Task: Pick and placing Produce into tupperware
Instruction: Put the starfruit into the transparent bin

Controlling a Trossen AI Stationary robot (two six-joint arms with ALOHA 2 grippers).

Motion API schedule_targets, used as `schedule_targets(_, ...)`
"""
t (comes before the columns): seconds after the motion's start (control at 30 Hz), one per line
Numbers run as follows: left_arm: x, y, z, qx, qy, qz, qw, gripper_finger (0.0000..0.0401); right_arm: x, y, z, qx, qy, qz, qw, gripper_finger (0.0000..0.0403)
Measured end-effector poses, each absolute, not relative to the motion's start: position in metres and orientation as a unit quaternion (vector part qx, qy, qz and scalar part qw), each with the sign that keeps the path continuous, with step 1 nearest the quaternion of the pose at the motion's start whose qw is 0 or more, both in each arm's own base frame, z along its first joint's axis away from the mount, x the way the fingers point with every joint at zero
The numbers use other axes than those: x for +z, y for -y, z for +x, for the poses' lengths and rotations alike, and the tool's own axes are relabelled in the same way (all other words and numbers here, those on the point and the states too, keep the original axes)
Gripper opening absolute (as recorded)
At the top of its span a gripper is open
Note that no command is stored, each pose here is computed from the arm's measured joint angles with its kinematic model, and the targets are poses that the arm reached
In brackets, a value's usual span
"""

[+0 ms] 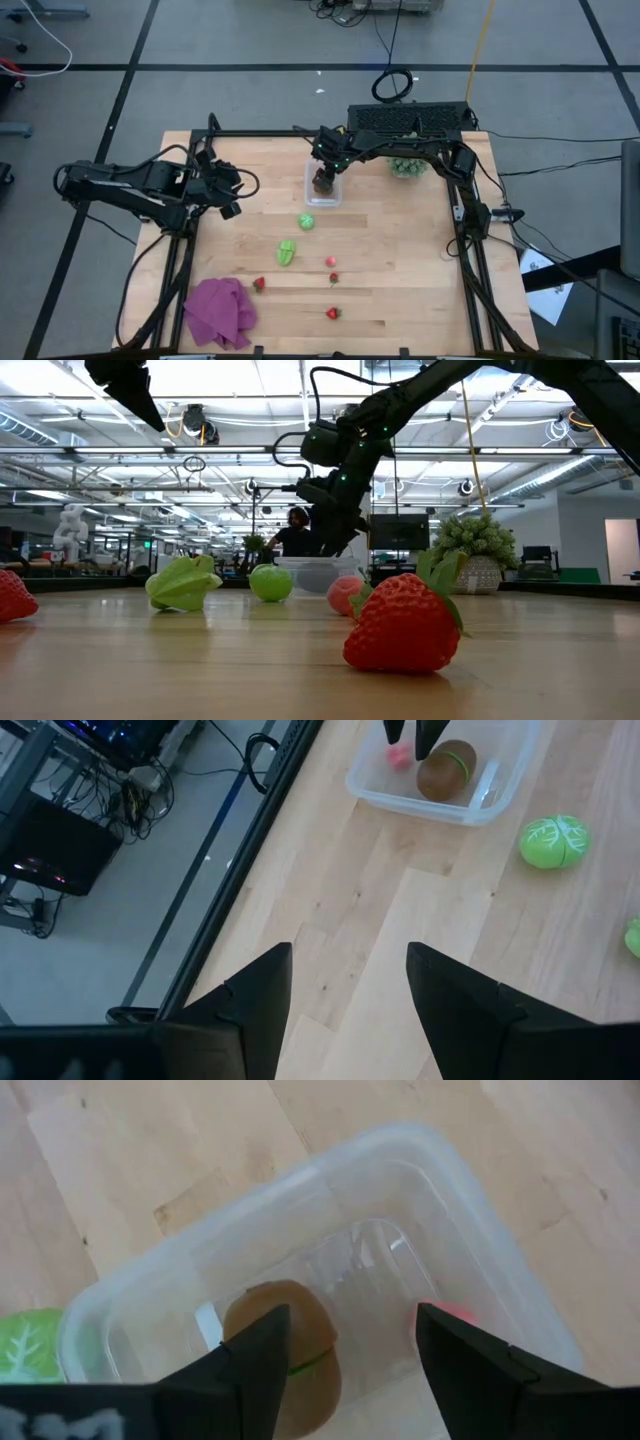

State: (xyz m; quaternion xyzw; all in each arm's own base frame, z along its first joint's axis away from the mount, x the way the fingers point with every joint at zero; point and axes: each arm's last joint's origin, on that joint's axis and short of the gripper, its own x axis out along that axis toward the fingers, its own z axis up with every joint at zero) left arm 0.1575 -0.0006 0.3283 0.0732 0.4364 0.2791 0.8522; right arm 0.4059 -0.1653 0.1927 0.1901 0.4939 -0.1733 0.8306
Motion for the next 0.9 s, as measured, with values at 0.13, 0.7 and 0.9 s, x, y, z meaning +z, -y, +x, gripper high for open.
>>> schedule_targets(0.13,0.328,0.001,0.158,0.279,-0.436,0.073,0.852,0.0205,0.201,0.163,0.405,-0.173,-0.485,0.191,0.836,0.0205)
schedule_targets(0.7,0.317,0.007,0.168,0.204,-0.426,-0.021,0.881,0.0205,0.256,0.054,0.404,-0.064,-0.486,0.226,0.842,0.0204)
schedule_targets(0.9,0.28,0.019,0.185,0.127,-0.42,-0.069,0.896,0.0205,0.267,0.012,0.397,-0.068,-0.503,0.225,0.832,0.0203)
